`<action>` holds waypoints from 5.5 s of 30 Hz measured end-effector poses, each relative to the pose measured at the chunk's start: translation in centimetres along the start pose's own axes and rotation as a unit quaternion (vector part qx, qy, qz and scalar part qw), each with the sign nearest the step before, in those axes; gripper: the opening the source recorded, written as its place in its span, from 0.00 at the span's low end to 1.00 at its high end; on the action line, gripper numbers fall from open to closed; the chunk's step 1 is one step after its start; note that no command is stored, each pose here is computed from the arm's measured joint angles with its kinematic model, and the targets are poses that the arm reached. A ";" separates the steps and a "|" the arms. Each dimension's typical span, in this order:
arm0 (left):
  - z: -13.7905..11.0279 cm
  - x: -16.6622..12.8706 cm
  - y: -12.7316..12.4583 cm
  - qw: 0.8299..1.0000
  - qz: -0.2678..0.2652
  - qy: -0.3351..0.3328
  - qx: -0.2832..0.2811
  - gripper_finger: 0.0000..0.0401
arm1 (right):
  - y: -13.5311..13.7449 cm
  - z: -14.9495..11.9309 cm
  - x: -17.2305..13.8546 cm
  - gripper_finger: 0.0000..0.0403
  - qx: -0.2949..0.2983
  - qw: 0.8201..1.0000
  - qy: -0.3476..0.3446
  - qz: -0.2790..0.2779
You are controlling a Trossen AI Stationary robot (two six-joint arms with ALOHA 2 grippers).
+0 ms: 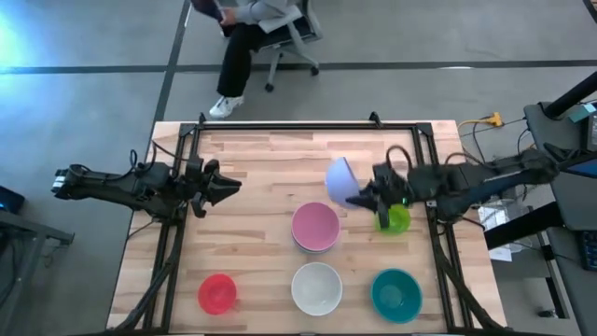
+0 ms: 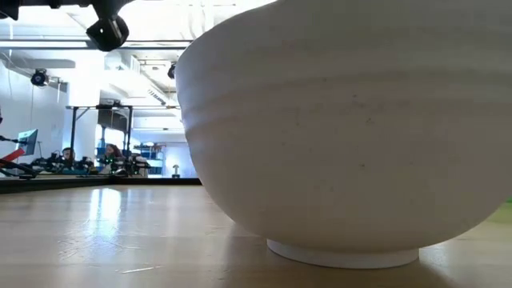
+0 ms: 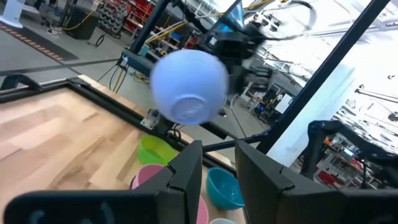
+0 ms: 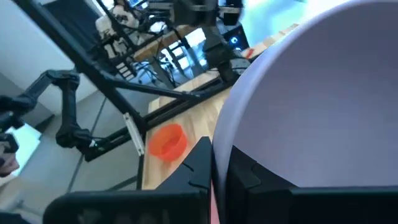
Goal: Nest bowls inside each other
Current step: Stack the purple bowl on top of the pink bowl, then stack the light blue bowl on top of the blue bowl
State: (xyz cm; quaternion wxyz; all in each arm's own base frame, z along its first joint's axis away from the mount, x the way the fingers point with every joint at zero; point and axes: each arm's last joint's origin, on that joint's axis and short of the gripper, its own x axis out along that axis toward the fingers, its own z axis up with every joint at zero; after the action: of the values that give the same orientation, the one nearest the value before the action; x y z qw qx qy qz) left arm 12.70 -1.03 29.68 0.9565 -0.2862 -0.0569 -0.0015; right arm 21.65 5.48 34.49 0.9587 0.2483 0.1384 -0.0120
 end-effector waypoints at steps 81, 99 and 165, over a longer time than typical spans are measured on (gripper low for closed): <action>0.3 -0.8 -0.4 0.998 -0.051 0.007 0.040 0.20 | 6.9 -3.6 18.5 0.02 -0.184 0.853 0.462 -0.158; -1.2 -2.1 -0.5 0.971 -0.141 0.167 -0.093 0.20 | 8.0 3.0 11.0 0.02 -0.137 0.914 0.294 -0.244; -3.1 3.7 -0.3 0.972 -0.104 0.182 -0.108 0.20 | 1.6 -18.7 1.9 0.39 -0.154 0.839 0.522 -0.011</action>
State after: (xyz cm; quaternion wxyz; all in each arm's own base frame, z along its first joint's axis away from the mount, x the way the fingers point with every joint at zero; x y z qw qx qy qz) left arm 16.69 -2.90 27.70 0.9090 -0.3750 0.0890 -0.1590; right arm 18.76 15.93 18.99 0.7700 0.0659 0.6212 0.1303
